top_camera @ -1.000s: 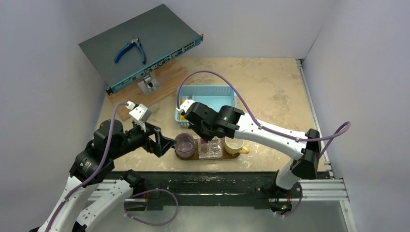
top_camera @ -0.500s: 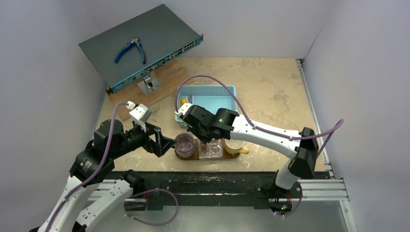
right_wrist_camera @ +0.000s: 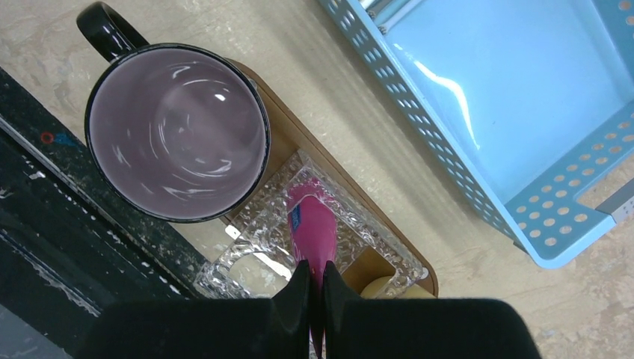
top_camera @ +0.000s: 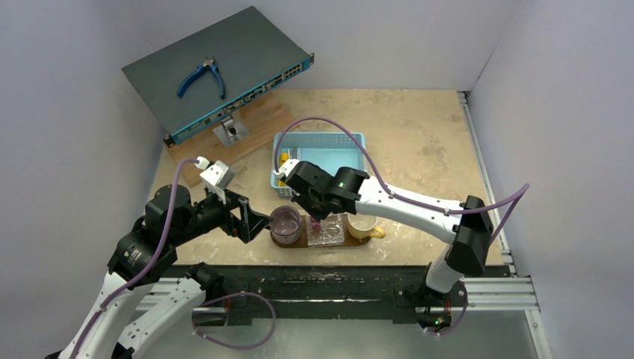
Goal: Prepare toiletry sets of a toothbrush and toothpaste on the tray
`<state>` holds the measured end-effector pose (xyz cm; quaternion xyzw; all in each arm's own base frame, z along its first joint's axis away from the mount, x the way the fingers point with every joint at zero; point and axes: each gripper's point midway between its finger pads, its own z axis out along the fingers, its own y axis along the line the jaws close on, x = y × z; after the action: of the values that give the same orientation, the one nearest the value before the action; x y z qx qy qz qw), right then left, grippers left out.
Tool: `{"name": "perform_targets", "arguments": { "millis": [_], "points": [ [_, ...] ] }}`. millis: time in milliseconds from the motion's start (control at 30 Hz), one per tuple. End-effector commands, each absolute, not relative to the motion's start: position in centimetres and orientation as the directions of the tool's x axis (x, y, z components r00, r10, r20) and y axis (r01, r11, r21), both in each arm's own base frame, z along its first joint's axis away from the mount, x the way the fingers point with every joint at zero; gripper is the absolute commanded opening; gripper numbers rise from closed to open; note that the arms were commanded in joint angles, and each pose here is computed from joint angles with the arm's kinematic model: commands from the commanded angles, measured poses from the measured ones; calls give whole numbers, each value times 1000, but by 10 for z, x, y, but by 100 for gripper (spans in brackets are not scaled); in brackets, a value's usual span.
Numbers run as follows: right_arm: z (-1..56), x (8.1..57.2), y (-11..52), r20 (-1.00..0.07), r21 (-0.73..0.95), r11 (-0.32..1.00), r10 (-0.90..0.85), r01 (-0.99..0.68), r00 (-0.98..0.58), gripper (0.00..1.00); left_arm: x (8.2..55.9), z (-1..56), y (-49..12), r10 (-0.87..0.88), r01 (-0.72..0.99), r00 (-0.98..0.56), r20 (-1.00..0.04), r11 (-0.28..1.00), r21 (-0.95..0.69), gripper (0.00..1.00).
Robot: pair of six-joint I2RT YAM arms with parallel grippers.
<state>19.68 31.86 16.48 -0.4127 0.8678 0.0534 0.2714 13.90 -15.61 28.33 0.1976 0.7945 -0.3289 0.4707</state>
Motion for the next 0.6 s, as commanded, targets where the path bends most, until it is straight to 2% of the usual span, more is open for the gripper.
{"name": "perform_targets", "arguments": {
  "millis": [0,133,367,567],
  "points": [
    [162,202,326,-534,-117,650,-679,-750,-505,0,144,285,-156,12,631,-455,-890,709,-313,100],
    [158,203,326,-526,-116,650,-681,-751,-509,3,144,284,-156,14,630,-458,-889,710,-314,100],
    [173,211,326,-554,-132,671,-660,-729,-507,32,144,284,-156,14,630,-458,-889,711,-313,100],
    [210,225,331,-629,-140,708,-603,-692,-490,46,144,284,-156,14,629,-458,-889,711,-313,100]
  ]
}}
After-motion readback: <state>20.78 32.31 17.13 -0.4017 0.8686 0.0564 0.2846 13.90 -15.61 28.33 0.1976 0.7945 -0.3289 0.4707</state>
